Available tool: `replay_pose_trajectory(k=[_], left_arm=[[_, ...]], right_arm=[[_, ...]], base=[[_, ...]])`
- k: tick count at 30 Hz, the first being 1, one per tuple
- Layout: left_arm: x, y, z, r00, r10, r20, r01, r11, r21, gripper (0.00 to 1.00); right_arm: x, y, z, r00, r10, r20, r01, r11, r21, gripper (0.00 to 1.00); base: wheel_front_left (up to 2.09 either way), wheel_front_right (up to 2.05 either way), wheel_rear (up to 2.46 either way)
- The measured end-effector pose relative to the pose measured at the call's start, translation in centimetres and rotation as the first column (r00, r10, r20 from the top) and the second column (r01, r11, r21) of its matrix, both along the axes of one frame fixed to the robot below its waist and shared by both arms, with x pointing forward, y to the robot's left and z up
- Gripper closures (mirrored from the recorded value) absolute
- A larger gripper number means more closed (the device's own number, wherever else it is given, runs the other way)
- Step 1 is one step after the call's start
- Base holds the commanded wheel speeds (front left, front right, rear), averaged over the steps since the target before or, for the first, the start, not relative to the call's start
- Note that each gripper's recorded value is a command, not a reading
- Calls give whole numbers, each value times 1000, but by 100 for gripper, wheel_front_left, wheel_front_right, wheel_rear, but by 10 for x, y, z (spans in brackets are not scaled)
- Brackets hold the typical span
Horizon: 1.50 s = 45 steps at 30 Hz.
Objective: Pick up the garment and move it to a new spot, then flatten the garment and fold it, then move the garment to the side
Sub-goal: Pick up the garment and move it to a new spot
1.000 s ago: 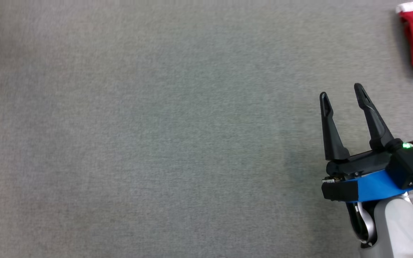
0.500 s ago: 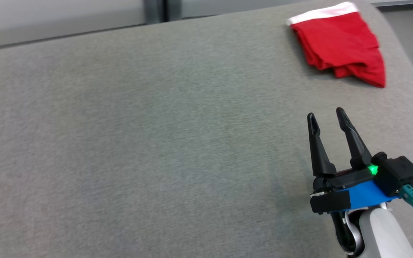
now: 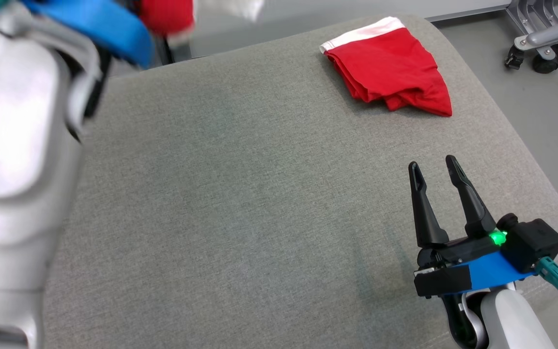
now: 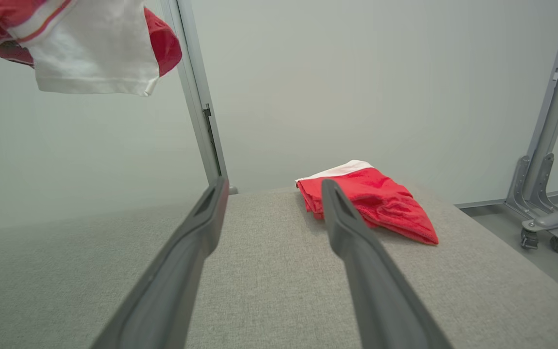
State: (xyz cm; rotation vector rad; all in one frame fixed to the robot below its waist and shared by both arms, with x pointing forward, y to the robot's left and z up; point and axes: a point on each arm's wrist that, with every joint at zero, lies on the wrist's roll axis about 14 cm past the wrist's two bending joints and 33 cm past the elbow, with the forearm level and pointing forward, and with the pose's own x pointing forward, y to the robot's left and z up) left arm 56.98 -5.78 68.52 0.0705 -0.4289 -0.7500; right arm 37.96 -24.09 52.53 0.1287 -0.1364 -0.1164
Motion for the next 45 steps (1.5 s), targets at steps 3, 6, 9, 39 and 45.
replay_pose_trajectory(k=[3,6,9,39,45], left_arm=[[-12,-5,-39,997,-12,-82,14,999,29,100],[-22,-2,-79,985,-4,-175,12,999,45,100],[-36,4,-123,962,13,-274,3,998,60,100],[-112,143,-163,872,326,-364,-366,930,-43,0],[-132,209,-168,793,490,-363,-530,848,-12,0]], right_arm=[[-1,1,1,1000,3,4,-3,1000,1,0],[-1,4,1,1000,10,5,-10,1000,7,0],[0,6,-1,1000,16,1,-16,1000,17,0],[14,55,-18,987,160,-34,-158,986,45,0],[20,67,-20,980,195,-38,-193,980,49,0]], base=[[0,0,0],[0,0,0],[0,0,0],[0,0,0],[0,0,0]])
